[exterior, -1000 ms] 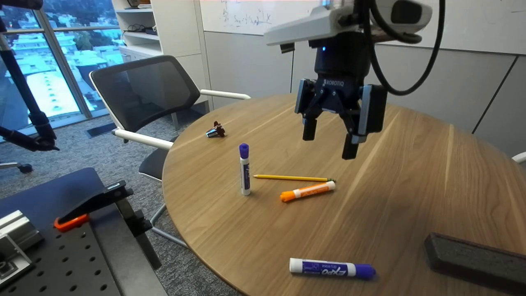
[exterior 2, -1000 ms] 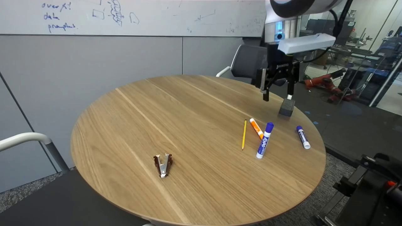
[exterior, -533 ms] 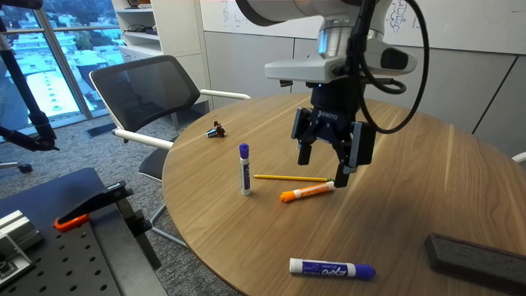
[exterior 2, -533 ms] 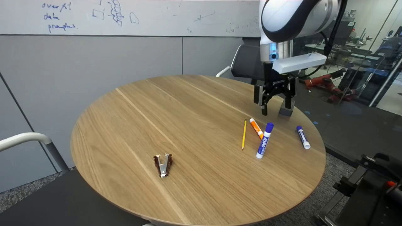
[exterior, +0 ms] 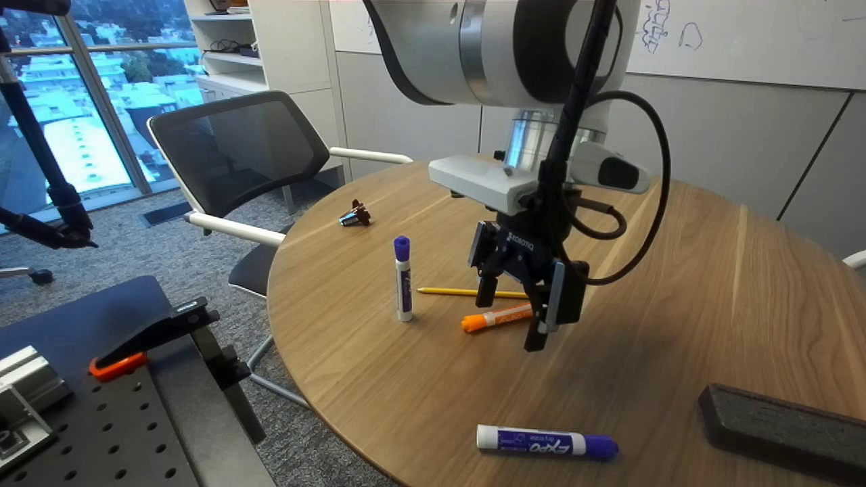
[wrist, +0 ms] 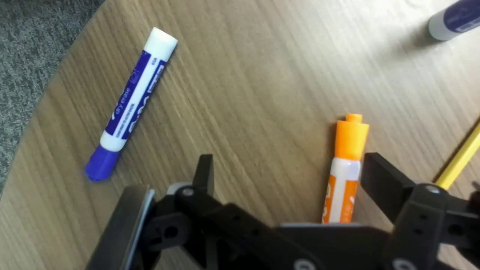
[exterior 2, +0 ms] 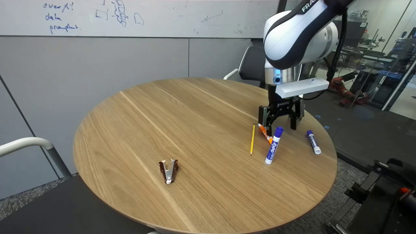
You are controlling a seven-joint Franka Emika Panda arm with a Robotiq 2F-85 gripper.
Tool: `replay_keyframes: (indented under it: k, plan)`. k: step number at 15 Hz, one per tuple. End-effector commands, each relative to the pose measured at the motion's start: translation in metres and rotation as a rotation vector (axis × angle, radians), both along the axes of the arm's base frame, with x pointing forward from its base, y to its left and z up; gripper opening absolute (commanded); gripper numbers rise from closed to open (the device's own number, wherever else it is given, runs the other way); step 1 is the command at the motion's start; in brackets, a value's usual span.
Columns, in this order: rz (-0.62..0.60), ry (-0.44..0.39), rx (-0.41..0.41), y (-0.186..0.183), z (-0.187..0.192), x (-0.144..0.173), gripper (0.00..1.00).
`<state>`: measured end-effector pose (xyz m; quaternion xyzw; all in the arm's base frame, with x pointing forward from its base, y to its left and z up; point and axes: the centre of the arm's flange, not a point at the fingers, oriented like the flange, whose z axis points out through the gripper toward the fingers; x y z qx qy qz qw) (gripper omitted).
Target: Pick the orange marker and move it to the left on the table
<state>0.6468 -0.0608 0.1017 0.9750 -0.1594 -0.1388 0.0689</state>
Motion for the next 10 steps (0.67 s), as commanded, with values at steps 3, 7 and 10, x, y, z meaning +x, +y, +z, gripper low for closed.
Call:
replay_keyframes:
  k: [3, 7, 10]
  plan:
    - [-0.028, -0.078, 0.031, 0.005, -0.014, 0.009, 1.00]
    - [-0.042, -0.076, 0.031, 0.006, -0.023, 0.011, 0.69]
    - [-0.044, -0.080, 0.031, 0.008, -0.024, 0.013, 0.46]
